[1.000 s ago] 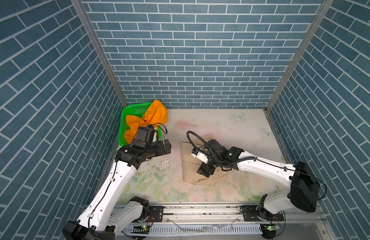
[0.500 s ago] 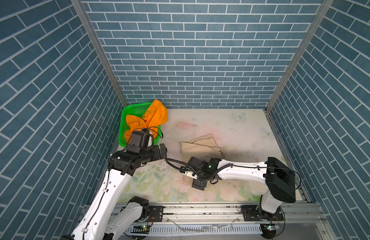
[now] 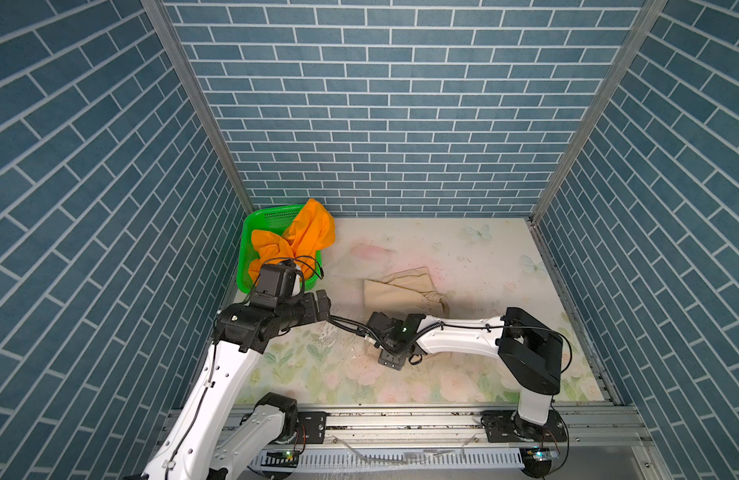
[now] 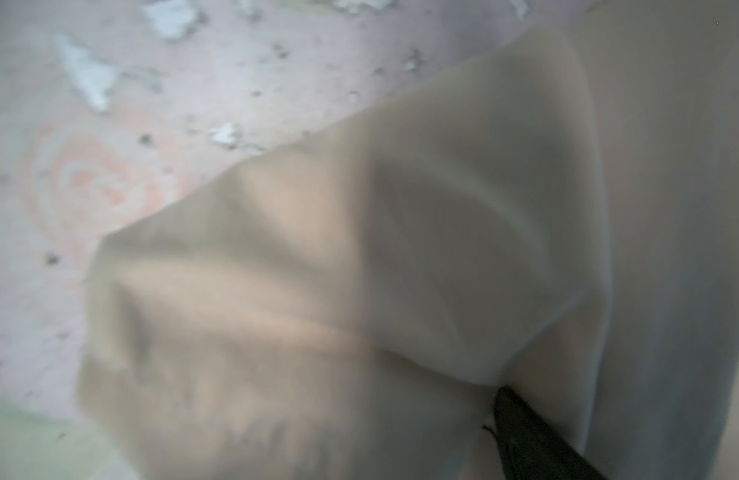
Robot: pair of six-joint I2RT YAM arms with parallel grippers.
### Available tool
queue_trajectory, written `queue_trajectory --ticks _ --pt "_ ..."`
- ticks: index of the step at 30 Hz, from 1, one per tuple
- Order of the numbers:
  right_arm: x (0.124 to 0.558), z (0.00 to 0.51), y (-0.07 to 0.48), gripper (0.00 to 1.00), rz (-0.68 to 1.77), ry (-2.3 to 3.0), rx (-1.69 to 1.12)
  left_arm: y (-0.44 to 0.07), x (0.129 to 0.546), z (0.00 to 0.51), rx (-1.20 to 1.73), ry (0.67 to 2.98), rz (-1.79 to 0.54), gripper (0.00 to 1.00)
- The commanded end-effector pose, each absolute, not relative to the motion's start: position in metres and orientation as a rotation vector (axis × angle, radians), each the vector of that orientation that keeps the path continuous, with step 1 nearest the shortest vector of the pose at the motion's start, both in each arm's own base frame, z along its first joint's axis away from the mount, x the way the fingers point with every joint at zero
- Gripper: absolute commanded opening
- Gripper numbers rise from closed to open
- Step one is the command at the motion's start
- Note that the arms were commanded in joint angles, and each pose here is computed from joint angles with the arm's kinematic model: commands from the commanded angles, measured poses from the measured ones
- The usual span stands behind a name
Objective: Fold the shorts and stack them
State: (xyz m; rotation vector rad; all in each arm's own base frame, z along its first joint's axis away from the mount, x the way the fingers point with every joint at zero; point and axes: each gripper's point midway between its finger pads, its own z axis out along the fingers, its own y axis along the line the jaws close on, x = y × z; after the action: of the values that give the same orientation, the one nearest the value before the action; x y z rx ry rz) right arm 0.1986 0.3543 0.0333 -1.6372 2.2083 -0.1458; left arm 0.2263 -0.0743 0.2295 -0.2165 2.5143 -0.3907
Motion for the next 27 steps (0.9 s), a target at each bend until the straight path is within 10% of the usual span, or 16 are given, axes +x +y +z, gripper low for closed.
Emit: queue_trajectory --ticks 1,27 --pt "0.242 0.029 0.337 0.83 -0.327 2.324 -1.423 -0.067 0.223 0.234 -0.227 2.512 -0.365 1.00" --pt "0.536 0.034 0.197 0.82 -0.273 2.635 -0.169 -0.068 0.227 0.225 -0.267 2.535 -0.401 1.00"
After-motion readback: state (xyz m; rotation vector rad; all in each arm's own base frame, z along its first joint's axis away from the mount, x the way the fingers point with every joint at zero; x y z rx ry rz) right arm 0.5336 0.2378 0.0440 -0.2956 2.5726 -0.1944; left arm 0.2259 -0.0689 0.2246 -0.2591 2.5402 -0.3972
